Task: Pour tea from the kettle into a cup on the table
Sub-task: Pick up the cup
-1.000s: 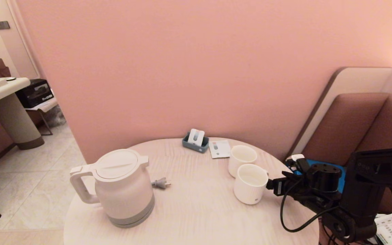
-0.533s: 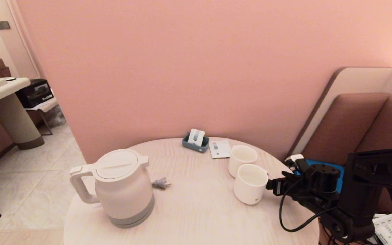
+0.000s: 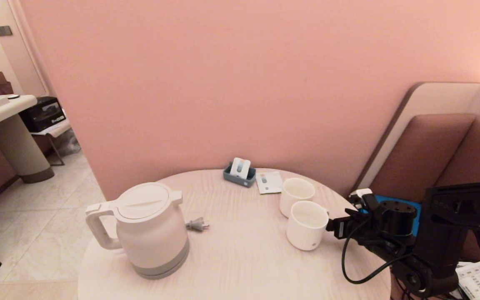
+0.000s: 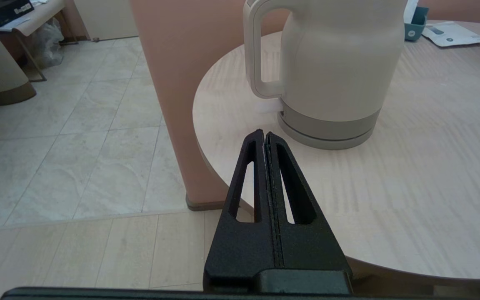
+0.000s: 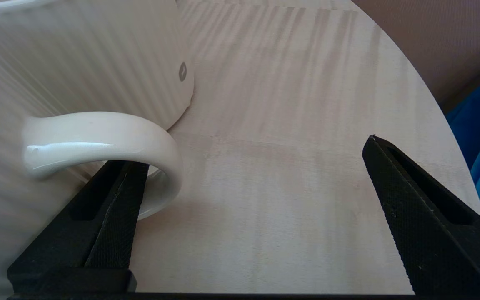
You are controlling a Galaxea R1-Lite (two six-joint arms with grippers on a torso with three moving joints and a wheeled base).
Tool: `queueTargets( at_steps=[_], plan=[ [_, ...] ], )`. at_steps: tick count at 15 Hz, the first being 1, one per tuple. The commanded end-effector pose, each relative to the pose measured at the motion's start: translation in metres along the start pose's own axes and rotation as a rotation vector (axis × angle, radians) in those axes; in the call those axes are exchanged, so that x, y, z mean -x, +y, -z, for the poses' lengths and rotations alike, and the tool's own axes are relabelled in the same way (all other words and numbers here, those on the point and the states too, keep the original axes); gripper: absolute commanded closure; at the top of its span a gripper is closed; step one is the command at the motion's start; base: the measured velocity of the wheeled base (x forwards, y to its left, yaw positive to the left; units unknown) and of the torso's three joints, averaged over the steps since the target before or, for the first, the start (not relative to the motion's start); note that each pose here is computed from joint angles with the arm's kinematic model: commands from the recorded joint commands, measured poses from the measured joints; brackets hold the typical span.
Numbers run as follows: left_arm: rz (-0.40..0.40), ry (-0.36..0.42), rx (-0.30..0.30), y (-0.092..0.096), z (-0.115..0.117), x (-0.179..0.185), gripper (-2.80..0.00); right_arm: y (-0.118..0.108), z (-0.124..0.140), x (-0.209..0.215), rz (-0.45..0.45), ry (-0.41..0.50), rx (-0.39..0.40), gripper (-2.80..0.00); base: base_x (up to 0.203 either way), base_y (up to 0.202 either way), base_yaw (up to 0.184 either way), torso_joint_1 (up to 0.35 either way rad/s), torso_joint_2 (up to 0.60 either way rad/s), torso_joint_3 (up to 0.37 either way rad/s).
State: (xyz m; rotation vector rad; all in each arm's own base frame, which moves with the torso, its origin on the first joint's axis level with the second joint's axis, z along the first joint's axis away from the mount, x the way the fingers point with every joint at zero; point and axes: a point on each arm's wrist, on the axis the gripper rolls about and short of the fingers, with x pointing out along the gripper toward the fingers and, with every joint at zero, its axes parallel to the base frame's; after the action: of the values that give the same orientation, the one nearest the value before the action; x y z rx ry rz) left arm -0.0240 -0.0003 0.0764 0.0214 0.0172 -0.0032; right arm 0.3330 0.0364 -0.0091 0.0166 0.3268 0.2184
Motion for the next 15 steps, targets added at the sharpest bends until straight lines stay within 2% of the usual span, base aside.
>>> queueTargets(
  at_steps=[1, 3, 4, 15],
  plan=[
    [0.000, 0.000, 0.000, 0.0000, 0.0000, 0.0000, 0.00, 0.0002, -0.0009, 0.0000, -0.002, -0.009, 0.001, -2.80, 0.000, 0.000, 0.000, 0.000, 0.00, 0.000],
    [0.000, 0.000, 0.000, 0.0000, 0.0000, 0.0000, 0.00, 0.0002, -0.0014, 0.0000, -0.002, -0.013, 0.001, -2.80, 0.000, 0.000, 0.000, 0.000, 0.00, 0.000],
    [0.000, 0.000, 0.000, 0.0000, 0.0000, 0.0000, 0.00, 0.0002, -0.0003, 0.0003, 0.000, -0.009, 0.004, 0.00, 0.000, 0.000, 0.000, 0.000, 0.00, 0.000],
    [0.000, 0.000, 0.000, 0.0000, 0.0000, 0.0000, 0.00, 0.0002, 0.0003, 0.0005, -0.001, -0.007, 0.021, 0.00, 0.000, 0.000, 0.000, 0.000, 0.00, 0.000]
  ],
)
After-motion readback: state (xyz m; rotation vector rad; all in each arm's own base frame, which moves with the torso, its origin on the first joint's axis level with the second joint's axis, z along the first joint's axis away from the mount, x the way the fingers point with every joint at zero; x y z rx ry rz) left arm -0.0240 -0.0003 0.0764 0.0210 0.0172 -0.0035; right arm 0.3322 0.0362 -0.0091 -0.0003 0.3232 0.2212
